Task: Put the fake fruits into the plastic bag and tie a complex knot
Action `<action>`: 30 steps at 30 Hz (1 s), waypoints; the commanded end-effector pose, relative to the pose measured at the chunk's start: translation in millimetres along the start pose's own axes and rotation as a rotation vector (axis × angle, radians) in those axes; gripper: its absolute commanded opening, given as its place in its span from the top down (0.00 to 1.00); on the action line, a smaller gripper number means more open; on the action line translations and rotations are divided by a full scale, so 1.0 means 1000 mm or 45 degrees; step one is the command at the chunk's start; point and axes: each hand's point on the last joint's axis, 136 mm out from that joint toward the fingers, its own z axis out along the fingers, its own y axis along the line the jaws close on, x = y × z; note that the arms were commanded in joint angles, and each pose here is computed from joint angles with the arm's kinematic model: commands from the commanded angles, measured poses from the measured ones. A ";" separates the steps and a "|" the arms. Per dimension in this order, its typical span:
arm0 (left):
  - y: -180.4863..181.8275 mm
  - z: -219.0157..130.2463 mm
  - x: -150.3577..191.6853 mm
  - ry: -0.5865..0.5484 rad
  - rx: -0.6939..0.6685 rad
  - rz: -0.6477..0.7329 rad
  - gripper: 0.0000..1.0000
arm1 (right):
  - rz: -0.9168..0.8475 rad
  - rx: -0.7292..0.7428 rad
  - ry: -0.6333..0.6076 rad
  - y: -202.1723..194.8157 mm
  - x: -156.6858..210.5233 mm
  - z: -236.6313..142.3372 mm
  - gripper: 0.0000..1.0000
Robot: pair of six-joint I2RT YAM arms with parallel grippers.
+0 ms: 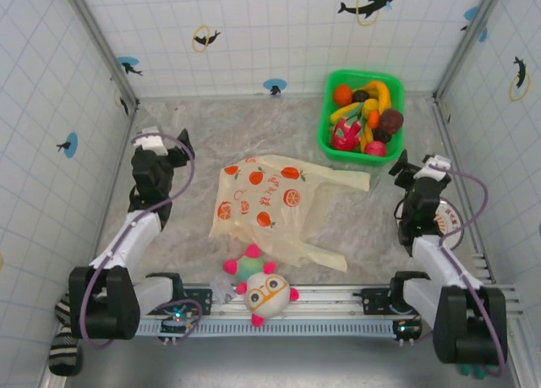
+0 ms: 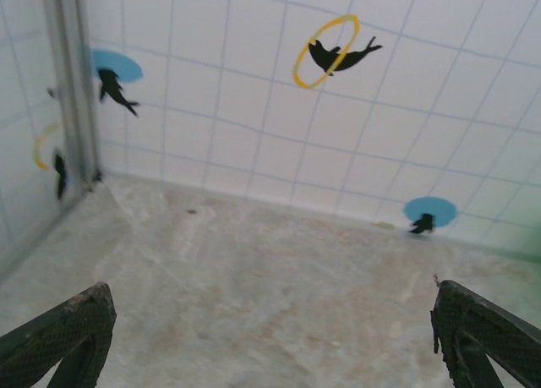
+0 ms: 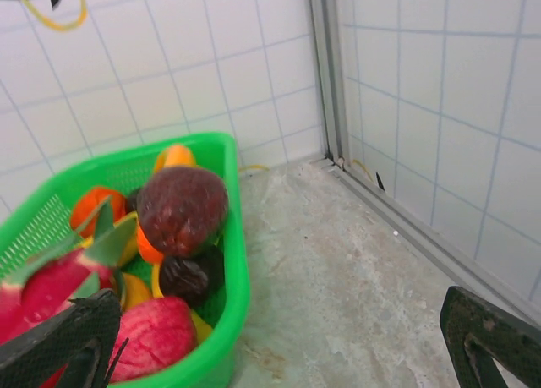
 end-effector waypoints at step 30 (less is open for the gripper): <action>-0.051 -0.111 0.192 0.942 0.168 -0.385 0.03 | 0.219 -0.598 0.423 0.105 0.000 -0.094 0.00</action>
